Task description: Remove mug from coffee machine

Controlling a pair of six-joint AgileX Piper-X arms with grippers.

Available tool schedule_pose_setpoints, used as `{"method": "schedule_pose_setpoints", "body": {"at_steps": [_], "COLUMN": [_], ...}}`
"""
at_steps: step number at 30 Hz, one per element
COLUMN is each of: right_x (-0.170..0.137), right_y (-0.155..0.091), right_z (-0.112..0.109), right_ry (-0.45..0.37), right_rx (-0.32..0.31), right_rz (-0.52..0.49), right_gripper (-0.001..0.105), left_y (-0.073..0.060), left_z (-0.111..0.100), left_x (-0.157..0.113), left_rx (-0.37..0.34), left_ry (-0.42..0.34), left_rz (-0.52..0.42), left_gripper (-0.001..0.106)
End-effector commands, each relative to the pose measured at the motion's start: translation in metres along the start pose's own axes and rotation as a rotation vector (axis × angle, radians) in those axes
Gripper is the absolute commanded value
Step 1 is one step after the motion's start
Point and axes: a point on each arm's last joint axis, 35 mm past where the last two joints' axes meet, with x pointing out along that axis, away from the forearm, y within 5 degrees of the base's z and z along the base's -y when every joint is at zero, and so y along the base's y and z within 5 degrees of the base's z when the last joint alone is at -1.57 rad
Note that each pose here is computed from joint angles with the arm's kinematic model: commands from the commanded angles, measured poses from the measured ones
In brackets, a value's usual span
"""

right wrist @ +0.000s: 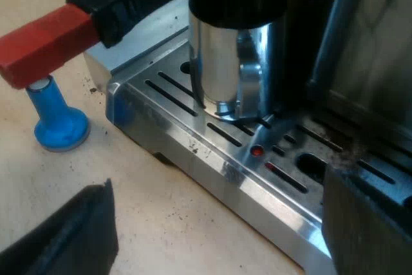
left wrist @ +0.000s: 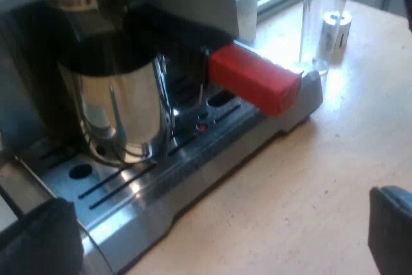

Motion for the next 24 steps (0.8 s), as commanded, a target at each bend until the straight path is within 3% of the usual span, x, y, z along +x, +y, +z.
{"method": "schedule_pose_setpoints", "body": {"at_steps": [1,9,24], "right_x": [0.011,0.044,0.099], "right_y": [0.004,0.01,0.016], "right_z": [-0.001,-0.011,-0.035], "right_ry": [-0.048,-0.098,-0.187], "right_rx": [0.003,0.035,0.058], "right_rz": [-0.037,-0.052,-0.192], "right_gripper": [0.069,0.069,0.069], "left_y": [0.001,0.002,0.002], "left_z": [-0.003,-0.006,-0.006], "left_x": [0.003,0.005,0.005], "left_rx": [0.004,0.004,0.004], "left_ry": [-0.005,-0.005,-0.005], "left_rz": [-0.016,-0.016,-0.016], "left_gripper": [0.091,0.091,0.091]}}
